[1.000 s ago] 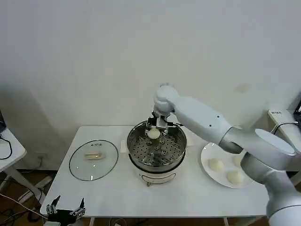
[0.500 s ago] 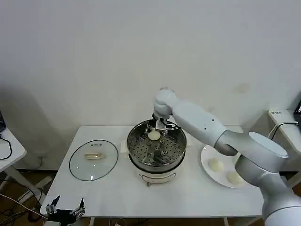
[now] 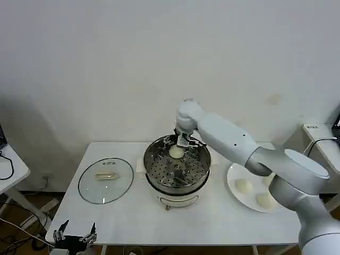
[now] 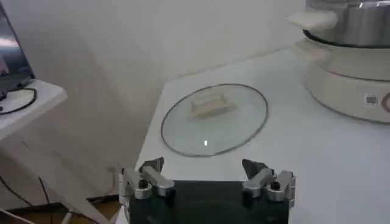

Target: Take steamed baozi put them in steamer then cover it.

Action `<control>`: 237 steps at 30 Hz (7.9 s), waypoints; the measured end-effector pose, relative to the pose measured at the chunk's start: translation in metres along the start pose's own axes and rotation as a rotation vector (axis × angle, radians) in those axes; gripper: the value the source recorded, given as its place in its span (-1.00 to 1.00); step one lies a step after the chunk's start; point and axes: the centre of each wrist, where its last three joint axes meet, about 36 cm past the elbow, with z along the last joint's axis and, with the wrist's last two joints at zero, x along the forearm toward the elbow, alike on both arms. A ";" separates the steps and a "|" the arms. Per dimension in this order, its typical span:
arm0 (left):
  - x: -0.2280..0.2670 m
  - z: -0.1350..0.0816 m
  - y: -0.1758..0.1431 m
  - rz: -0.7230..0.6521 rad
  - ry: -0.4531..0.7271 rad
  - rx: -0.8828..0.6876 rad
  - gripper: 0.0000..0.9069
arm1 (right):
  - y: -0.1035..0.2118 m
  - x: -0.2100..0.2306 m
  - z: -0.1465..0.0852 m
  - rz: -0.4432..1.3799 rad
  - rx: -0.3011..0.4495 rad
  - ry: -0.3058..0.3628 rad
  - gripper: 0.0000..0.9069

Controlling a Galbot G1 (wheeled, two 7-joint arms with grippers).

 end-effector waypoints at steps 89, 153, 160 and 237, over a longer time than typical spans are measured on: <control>-0.029 -0.003 -0.006 0.058 -0.021 -0.002 1.00 | 0.357 -0.038 -0.052 -0.093 -1.396 -0.040 1.00; -0.035 -0.004 -0.011 0.066 -0.028 0.015 1.00 | 0.356 0.005 -0.027 -0.008 -1.419 -0.041 -0.07; -0.034 -0.009 -0.011 0.068 -0.046 0.018 1.00 | 0.322 0.047 -0.013 0.062 -1.377 -0.055 -0.07; -0.031 -0.024 -0.003 0.041 -0.099 0.063 1.00 | -0.005 -0.015 -0.021 0.024 -1.196 -0.362 0.89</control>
